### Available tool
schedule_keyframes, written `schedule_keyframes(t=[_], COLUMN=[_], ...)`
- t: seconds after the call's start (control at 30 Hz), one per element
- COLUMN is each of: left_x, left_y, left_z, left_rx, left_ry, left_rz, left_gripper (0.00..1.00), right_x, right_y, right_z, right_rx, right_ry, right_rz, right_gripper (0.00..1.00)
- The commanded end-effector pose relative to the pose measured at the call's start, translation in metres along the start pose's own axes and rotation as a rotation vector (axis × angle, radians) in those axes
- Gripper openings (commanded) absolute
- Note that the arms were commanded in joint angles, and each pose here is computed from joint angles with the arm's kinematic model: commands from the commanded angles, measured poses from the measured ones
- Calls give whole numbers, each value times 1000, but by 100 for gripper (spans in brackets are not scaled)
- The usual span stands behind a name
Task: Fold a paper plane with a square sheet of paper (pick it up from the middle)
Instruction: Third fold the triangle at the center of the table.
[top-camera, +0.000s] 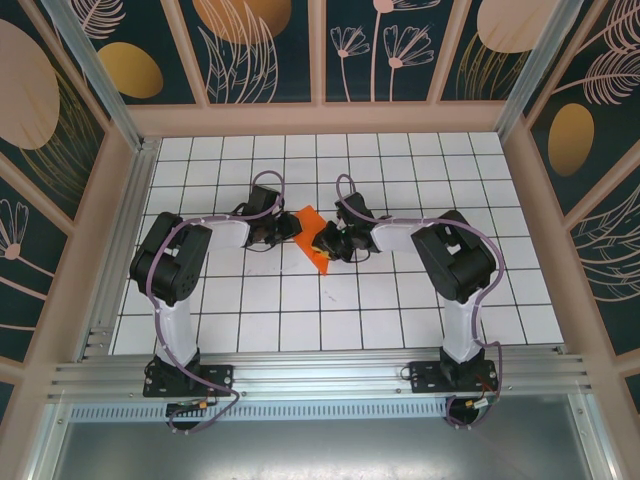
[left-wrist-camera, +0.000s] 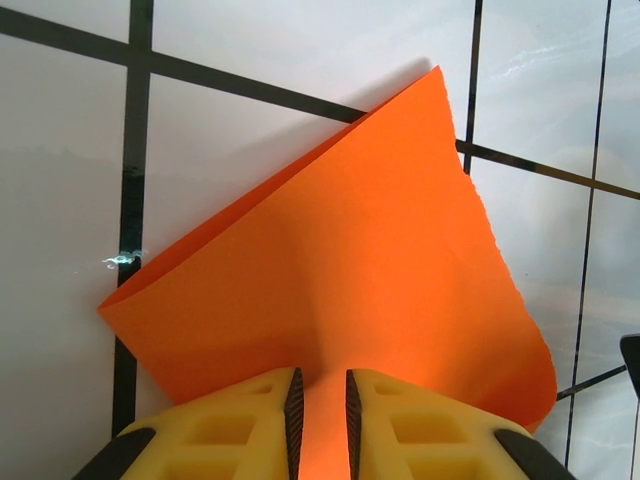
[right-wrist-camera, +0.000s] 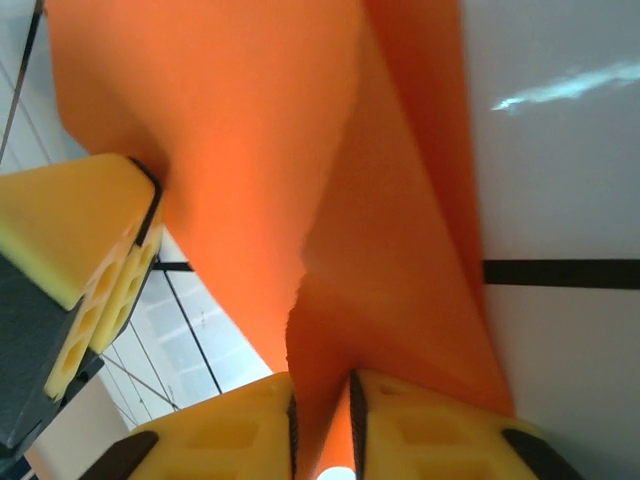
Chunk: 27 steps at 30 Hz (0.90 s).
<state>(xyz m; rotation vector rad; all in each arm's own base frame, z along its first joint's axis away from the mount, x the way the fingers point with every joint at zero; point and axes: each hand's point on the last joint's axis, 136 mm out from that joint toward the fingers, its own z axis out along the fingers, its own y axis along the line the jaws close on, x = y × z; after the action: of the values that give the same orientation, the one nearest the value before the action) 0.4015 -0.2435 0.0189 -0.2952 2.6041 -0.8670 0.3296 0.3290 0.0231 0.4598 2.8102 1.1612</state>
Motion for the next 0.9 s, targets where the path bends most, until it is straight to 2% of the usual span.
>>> schedule_keyframes(t=[0.0,0.13,0.27,0.43,0.57,0.87], left_x=[2,-2,-1,15,24,32], left_y=[-1,-17,-31,-35,-36,-32], left_z=[-2,-17,-32,-40,-38,-26], left_rx=[0,55,125,183,209,213], left_ry=[19,-11,-25,2,22,56], left_rz=[4,10,10,5,-10,-20], left_gripper=[23,26,28,31,31,30], right_x=[1,0,1,1,1,1], right_y=[-23,-27,-26,-28,-28,-34], right_z=[6,6,6,5,4,3], right_rx=[54,54,37,30,23,15], right_ry=[10,10,17,18,16,14], right_rz=[50,67,69,72,69,88], right_gripper=[26,28,35,42,43,29])
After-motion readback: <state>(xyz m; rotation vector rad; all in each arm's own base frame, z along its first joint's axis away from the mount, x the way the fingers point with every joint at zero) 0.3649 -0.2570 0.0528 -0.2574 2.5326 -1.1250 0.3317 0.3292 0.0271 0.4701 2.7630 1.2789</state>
